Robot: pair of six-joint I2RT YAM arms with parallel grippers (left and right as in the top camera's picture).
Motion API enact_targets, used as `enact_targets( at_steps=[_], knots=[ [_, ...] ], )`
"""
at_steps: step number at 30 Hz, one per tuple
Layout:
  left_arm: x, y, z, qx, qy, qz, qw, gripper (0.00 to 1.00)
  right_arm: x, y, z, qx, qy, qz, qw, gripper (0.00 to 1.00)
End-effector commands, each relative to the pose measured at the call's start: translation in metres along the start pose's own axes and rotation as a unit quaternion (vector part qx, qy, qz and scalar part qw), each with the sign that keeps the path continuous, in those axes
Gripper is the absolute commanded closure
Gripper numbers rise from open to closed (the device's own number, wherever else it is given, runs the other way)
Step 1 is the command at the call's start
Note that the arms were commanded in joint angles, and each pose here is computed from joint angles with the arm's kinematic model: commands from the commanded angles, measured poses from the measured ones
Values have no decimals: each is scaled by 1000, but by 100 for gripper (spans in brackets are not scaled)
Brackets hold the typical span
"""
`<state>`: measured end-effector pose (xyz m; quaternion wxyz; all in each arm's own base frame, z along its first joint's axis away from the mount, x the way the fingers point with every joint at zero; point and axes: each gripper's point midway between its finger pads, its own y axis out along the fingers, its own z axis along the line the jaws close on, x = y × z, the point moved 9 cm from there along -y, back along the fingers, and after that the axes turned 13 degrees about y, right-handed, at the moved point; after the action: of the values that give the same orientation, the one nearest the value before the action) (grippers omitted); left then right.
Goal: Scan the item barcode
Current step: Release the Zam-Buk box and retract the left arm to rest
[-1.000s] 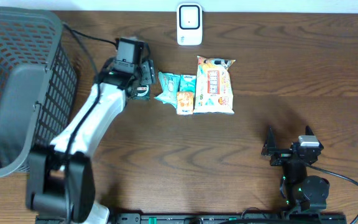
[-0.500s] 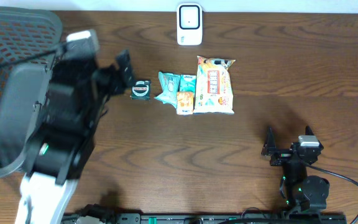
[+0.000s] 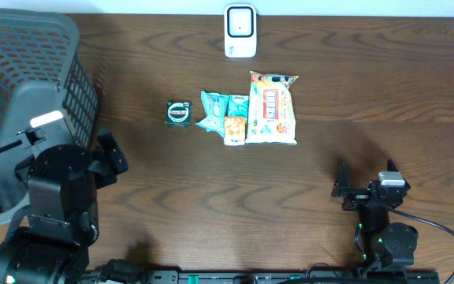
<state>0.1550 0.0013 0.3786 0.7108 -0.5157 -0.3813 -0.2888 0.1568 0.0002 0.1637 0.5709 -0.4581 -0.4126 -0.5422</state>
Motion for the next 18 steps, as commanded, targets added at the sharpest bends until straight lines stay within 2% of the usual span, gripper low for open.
enact_targets(
  at_steps=[1, 11, 18],
  knots=[
    [-1, -1, 5, 25, 4, 6, 1000, 2, -1, 0, -2, -4, -3, 0, 1000, 1],
    [-4, -2, 6, 26, 10, 15, 999, 2, 1, 0, -3, -16, -16, -5, 1000, 1],
    [-4, -2, 6, 26, 10, 15, 999, 2, 4, 0, 4, 28, 10, -10, 999, 1]
  ],
)
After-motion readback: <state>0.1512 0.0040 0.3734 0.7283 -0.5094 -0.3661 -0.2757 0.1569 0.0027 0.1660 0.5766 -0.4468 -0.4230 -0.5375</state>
